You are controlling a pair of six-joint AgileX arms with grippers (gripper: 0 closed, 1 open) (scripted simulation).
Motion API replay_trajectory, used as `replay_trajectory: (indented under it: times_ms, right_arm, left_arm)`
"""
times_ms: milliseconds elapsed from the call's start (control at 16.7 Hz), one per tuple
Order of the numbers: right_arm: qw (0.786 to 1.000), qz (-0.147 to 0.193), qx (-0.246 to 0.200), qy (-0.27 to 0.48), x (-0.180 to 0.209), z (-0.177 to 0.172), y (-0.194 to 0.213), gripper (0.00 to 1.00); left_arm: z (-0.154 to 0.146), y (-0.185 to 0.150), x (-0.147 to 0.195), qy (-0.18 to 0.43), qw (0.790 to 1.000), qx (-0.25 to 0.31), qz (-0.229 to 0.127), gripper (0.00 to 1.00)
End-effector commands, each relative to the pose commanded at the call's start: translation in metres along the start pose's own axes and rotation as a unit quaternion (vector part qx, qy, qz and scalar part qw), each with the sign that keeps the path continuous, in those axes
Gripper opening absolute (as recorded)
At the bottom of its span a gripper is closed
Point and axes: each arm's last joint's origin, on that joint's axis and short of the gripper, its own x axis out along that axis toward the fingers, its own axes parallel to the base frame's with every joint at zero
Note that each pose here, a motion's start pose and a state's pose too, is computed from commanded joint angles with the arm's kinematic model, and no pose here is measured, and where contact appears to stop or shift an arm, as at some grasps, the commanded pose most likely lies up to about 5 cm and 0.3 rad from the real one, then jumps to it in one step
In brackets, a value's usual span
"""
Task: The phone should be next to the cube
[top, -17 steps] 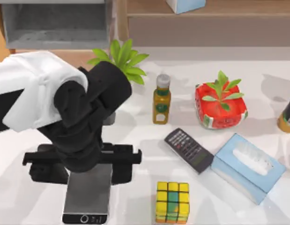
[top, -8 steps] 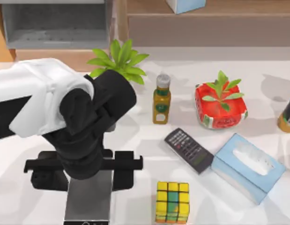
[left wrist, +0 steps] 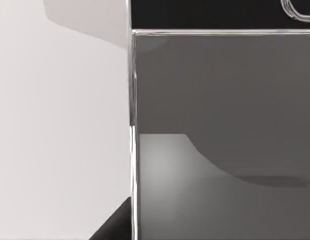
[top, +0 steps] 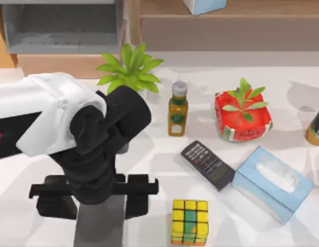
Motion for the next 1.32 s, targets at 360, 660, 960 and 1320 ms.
replay_trajectory:
  times_ms: [360,660,960,1320]
  right_arm:
    - [1.0,0.0,0.0,0.0,0.0,0.0,0.0,1.0]
    - [1.0,0.0,0.0,0.0,0.0,0.0,0.0,1.0]
    - [1.0,0.0,0.0,0.0,0.0,0.0,0.0,1.0]
    - [1.0,0.0,0.0,0.0,0.0,0.0,0.0,1.0]
  left_arm:
    - [-0.002,0.0,0.017,0.033,0.999,-0.003,-0.014,0.0]
    - [0.0,0.001,0.025,0.023,0.999,-0.003,-0.022,0.0]
    - [0.005,0.0,0.028,-0.019,1.0,0.0,-0.018,0.0]
    - [0.005,0.002,0.043,-0.024,1.0,0.002,0.006,0.0]
